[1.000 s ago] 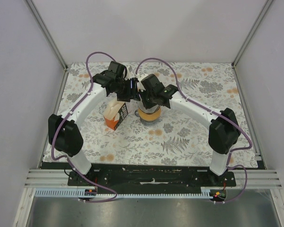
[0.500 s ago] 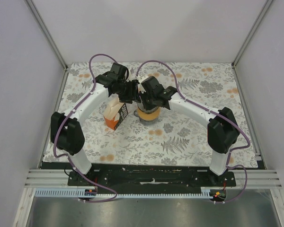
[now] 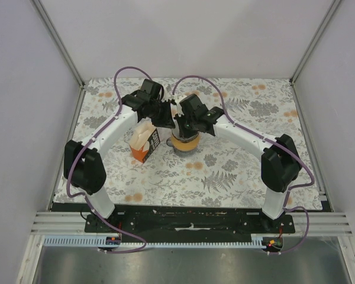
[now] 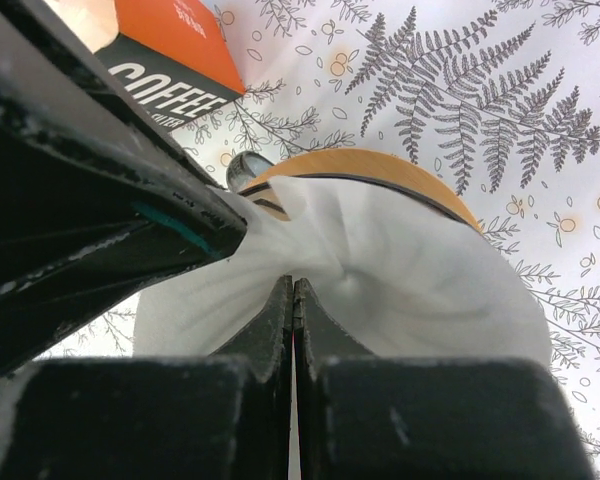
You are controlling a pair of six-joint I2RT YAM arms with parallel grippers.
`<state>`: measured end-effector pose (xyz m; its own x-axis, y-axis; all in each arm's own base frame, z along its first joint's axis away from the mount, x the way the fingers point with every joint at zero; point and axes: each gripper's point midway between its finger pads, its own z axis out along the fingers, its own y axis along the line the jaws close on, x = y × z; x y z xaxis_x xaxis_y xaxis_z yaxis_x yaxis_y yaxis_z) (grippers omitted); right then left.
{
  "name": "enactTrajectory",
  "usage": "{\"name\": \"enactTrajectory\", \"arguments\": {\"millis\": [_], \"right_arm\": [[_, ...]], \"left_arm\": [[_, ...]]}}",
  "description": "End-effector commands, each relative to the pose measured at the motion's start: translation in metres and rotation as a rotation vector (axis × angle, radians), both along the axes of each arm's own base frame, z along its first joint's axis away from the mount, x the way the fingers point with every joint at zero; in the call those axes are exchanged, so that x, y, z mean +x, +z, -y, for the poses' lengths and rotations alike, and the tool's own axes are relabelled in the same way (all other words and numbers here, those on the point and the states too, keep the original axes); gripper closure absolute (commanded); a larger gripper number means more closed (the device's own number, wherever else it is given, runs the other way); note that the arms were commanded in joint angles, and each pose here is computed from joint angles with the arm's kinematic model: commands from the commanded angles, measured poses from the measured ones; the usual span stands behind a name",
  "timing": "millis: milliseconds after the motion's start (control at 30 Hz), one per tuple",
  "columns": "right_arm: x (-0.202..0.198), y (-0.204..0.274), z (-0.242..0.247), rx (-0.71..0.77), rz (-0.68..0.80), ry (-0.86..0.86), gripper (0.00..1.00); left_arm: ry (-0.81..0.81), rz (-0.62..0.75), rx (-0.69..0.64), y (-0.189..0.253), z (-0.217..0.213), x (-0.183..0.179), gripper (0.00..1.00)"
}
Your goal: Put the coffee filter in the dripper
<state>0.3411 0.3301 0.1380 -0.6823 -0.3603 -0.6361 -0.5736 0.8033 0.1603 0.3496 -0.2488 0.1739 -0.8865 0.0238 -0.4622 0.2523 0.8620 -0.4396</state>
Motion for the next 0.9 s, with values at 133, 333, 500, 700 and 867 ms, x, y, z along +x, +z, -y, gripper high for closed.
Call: {"name": "enactTrajectory", "arguments": {"millis": [133, 333, 500, 700, 867], "right_arm": [[-0.01, 0.059, -0.008, 0.14, 0.089, 0.146, 0.96], [-0.005, 0.082, 0.006, 0.189, 0.123, 0.166, 0.87], [0.0, 0.102, 0.021, 0.206, 0.183, 0.195, 0.78], [0.024, 0.122, 0.048, 0.21, 0.354, 0.262, 0.5], [0.037, 0.104, 0.045, 0.183, 0.406, 0.485, 0.15]], "left_arm": [[-0.115, 0.085, -0.066, 0.021, 0.027, -0.006, 0.93], [-0.127, 0.101, -0.054, 0.021, 0.027, -0.006, 0.94], [-0.129, 0.107, -0.044, 0.02, 0.026, -0.006, 0.95], [-0.145, 0.114, -0.036, 0.019, 0.026, -0.006, 0.95], [-0.151, 0.127, -0.023, 0.018, 0.025, -0.005, 0.95]]}}
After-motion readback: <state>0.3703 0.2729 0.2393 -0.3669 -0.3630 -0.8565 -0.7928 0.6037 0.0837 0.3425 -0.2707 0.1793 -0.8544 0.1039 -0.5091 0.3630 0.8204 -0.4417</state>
